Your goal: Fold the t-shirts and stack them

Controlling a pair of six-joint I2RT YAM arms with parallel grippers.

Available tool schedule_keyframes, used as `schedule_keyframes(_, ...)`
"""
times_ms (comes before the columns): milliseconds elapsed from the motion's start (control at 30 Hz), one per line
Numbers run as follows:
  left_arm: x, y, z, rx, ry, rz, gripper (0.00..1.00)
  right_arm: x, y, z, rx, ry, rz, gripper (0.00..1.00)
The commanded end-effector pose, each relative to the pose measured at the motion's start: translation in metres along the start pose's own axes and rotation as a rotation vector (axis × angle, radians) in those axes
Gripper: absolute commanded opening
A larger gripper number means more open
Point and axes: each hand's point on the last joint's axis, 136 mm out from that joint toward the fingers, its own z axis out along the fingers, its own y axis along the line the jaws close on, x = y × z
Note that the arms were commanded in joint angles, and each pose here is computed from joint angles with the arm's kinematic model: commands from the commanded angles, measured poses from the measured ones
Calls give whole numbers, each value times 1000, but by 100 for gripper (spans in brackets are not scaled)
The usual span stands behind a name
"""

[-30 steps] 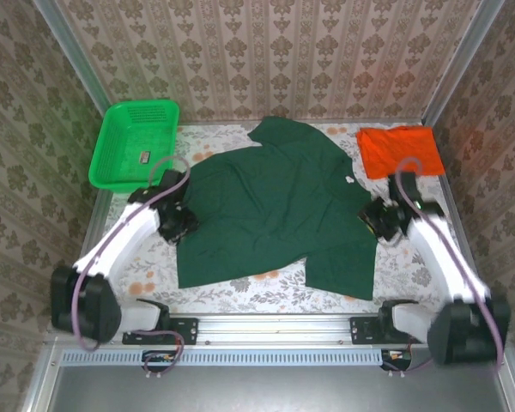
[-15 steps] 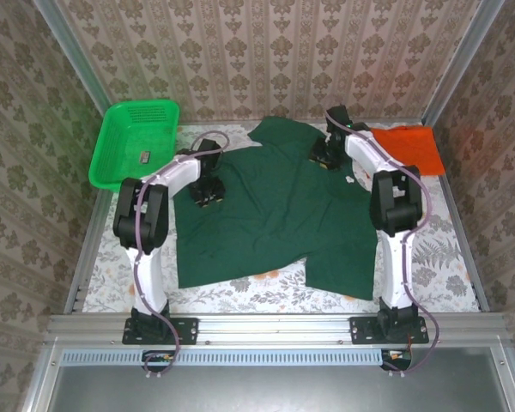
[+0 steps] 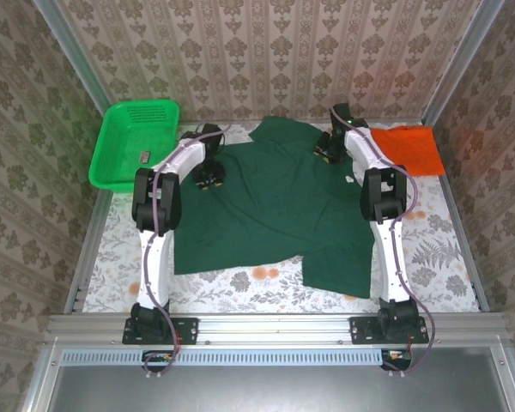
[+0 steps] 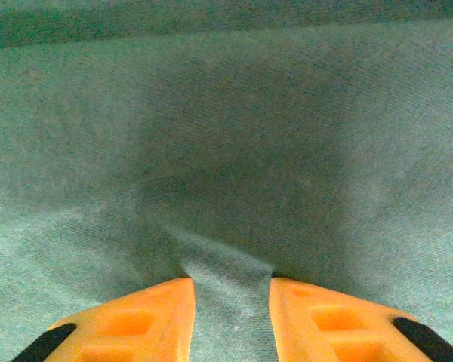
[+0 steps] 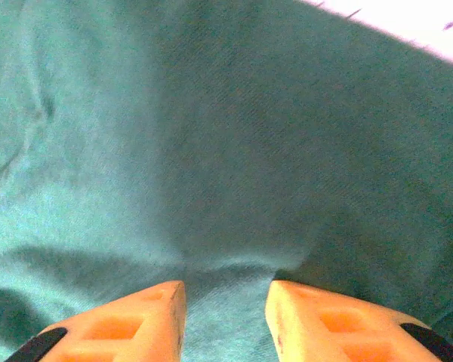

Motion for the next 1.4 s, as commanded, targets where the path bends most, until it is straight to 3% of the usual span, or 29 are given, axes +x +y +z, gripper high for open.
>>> schedule_keyframes(0, -1, 11, 36, -78, 51, 57, 34, -10, -36, 18, 83, -3, 97, 39)
schedule_keyframes(267, -40, -14, 26, 5, 13, 38, 41, -51, -21, -4, 11, -73, 111, 45)
schedule_keyframes(367, -48, -30, -6, 84, -19, 32, 51, -60, 5, -33, -68, -96, 86, 52)
schedule_keyframes(533, -46, -46, -90, 235, -87, 16, 77, -48, 41, -122, -111, -125, -47, 65)
schedule_keyframes(667, -20, -38, -144, 309, -149, 8, 84, -24, 33, -191, -33, -122, -164, 71)
schedule_keyframes(767, 13, -14, -164, 316, -163, -2, 87, -10, 21, -238, 30, -129, -240, 74)
schedule_keyframes(1100, 123, 88, -152, 195, -86, -66, 93, 13, -29, -370, 85, -199, -244, 81)
schedule_keyframes(1200, 143, 116, -149, 182, -79, -142, 83, 22, -50, -401, 149, -220, -216, 83)
schedule_keyframes(1367, 173, 153, -131, 234, -40, -325, 76, 75, -77, -412, 166, -101, -199, 81)
